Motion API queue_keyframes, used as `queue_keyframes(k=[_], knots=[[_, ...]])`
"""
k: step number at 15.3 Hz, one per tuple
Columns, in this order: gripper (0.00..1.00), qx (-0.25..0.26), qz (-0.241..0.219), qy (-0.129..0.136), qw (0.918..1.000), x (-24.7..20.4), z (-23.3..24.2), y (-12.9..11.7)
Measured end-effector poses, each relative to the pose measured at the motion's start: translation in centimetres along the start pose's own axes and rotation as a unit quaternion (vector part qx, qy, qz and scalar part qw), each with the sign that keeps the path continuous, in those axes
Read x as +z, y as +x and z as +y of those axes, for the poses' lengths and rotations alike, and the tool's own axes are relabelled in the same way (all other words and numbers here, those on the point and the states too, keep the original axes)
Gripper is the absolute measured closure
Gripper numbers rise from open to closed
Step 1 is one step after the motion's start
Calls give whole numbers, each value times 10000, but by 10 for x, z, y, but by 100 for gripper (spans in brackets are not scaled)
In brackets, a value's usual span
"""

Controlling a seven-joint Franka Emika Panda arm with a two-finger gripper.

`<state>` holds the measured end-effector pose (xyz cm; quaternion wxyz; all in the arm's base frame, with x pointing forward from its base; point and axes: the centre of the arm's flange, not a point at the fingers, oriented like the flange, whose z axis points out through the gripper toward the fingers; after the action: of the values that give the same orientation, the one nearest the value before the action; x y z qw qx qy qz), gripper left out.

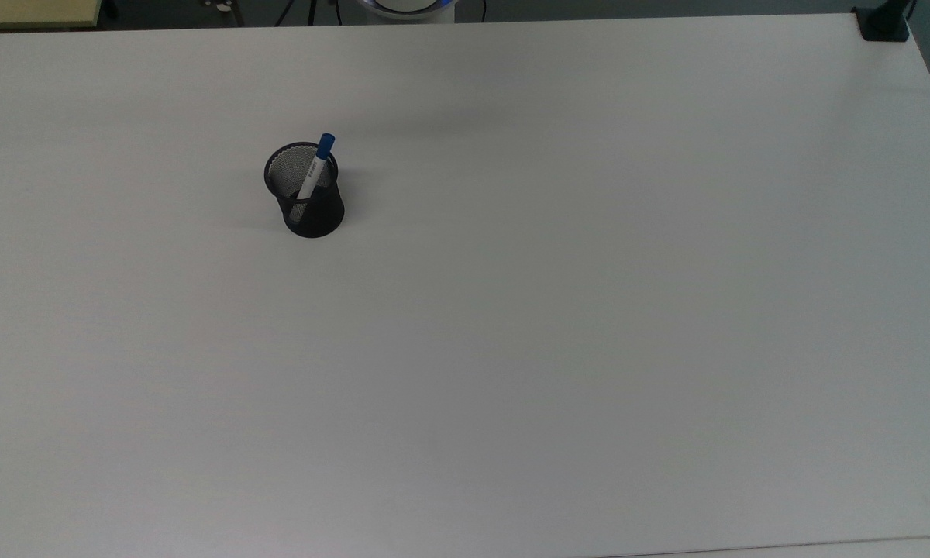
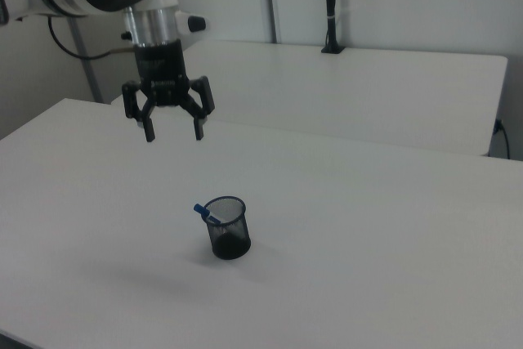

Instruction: Remove the marker

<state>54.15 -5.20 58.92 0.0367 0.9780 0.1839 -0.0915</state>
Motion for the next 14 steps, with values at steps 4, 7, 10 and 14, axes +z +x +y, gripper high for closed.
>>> queue_keyframes(k=[4,7,10,14], knots=[[9,1029,-266,58,9943,32,-7,14],[6,1603,-307,149,9865,47,-12,24],[6,1442,-267,27,9892,58,-17,33],[11,1093,-299,-106,9935,78,-14,41]])
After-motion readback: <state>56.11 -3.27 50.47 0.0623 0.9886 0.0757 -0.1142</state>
